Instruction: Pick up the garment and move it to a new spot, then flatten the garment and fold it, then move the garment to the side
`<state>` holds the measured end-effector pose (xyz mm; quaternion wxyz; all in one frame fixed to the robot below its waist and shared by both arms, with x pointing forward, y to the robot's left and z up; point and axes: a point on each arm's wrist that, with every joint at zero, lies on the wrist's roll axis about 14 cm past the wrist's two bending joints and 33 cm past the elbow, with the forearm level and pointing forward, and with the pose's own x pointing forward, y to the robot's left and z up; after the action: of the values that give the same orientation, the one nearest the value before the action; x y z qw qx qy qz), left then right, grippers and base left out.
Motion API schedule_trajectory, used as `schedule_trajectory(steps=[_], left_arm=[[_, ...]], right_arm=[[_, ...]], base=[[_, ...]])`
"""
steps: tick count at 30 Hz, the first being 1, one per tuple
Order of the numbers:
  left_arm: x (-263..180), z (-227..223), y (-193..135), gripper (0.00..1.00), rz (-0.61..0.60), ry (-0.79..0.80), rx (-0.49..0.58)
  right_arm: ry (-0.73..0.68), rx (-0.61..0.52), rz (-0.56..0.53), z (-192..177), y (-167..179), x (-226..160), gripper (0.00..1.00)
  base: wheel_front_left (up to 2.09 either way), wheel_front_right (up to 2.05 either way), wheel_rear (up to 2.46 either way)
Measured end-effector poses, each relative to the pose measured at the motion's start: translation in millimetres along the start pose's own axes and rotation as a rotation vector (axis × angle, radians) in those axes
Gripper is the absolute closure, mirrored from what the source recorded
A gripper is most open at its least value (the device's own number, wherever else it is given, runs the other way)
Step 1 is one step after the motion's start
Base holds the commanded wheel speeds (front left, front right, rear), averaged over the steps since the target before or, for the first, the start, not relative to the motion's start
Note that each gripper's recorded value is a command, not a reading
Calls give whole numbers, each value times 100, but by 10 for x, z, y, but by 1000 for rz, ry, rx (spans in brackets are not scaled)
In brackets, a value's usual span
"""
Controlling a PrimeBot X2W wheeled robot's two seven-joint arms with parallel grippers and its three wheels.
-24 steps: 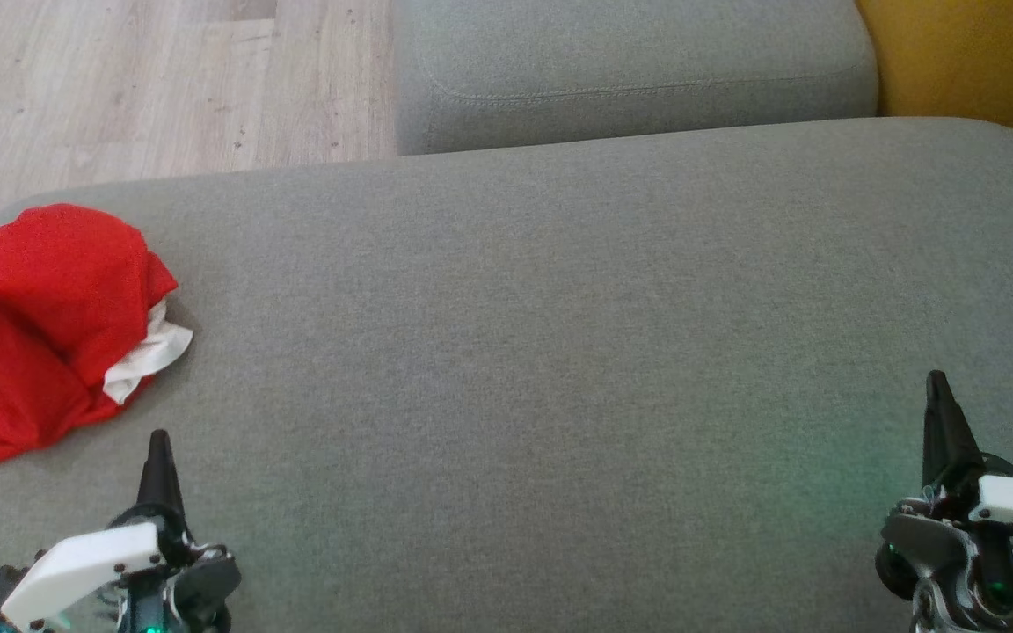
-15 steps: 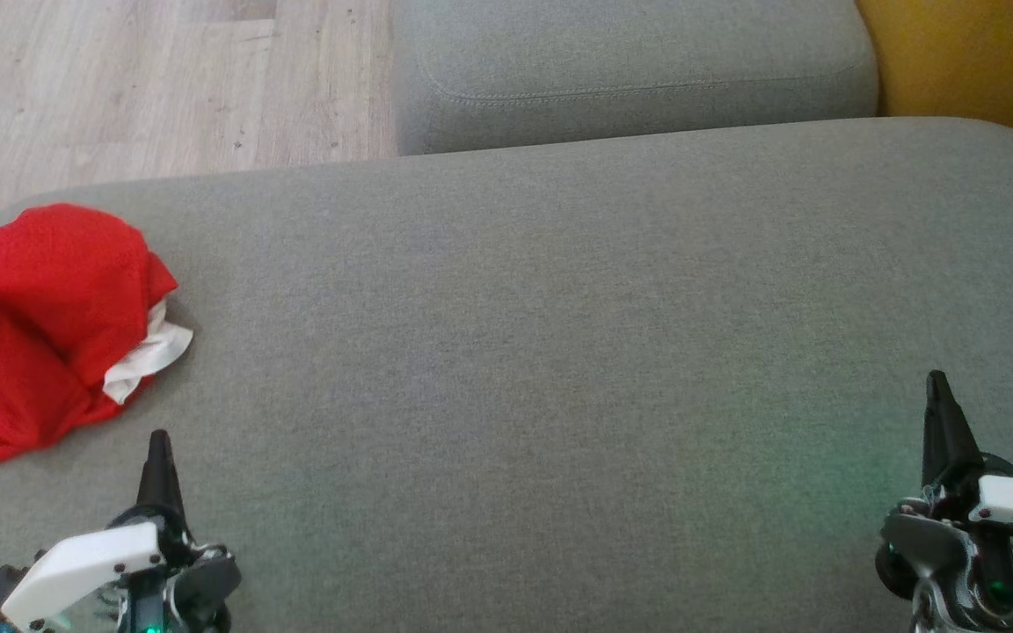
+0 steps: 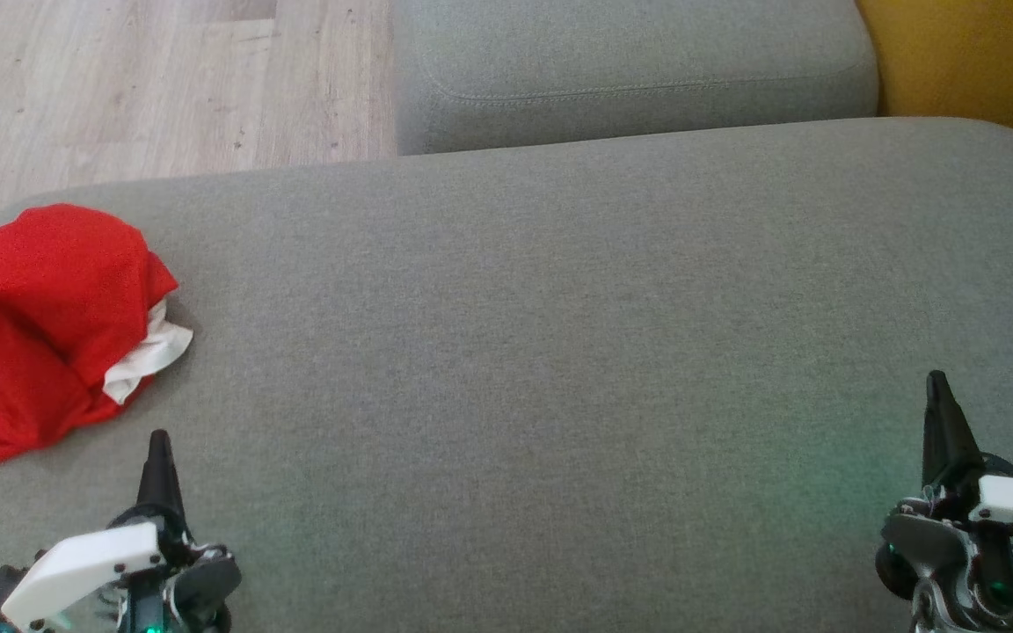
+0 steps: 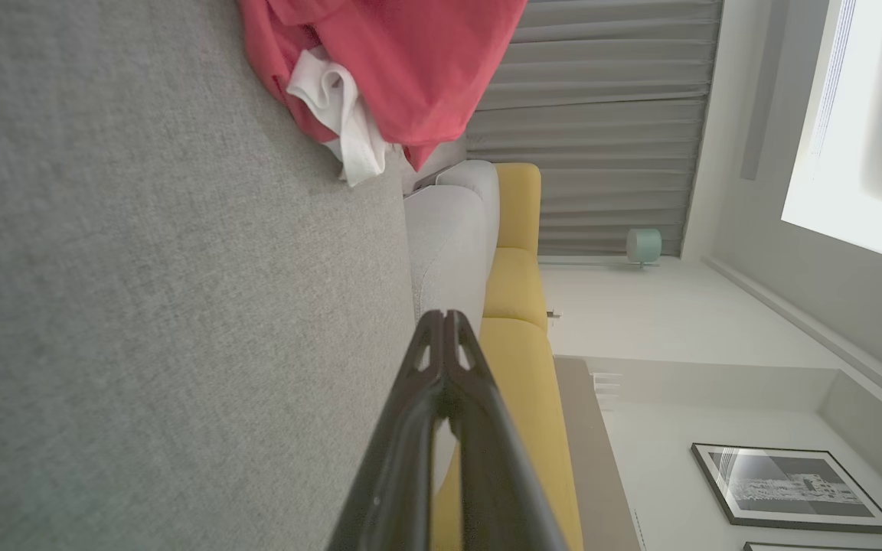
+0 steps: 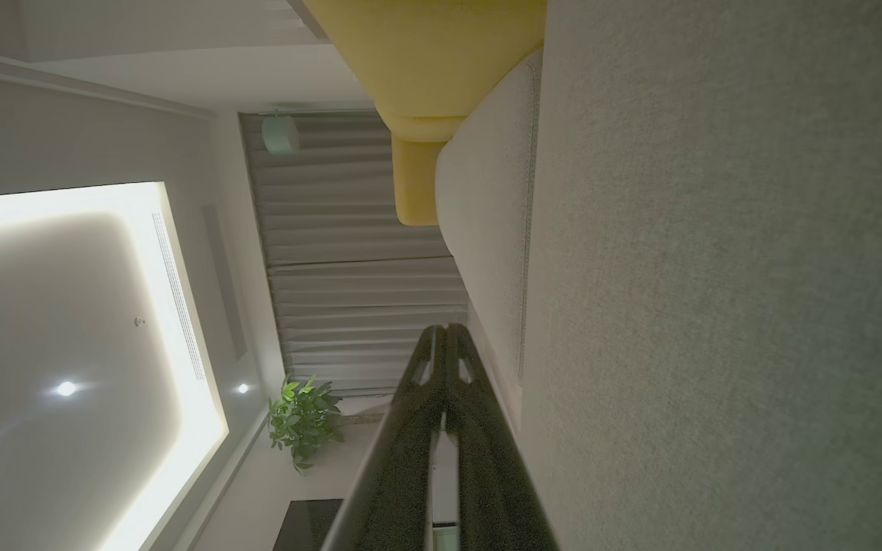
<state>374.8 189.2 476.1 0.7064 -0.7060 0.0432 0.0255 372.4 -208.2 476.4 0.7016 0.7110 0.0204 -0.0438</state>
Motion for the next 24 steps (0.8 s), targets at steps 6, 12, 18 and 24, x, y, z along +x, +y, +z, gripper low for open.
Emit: schedule_trajectory(steps=[6,12,18,24], left_arm=[[0,0,0,100,0,0,0],[0,0,0,100,0,0,0],[0,0,0,100,0,0,0],[0,0,0,100,0,0,0]], right_arm=[[0,0,0,0,0,0,100],[0,0,0,0,0,0,100],[0,0,0,0,0,0,100],[0,0,0,0,0,0,100]], base=[[0,0,0],[0,0,0],[0,0,0],[0,0,0]])
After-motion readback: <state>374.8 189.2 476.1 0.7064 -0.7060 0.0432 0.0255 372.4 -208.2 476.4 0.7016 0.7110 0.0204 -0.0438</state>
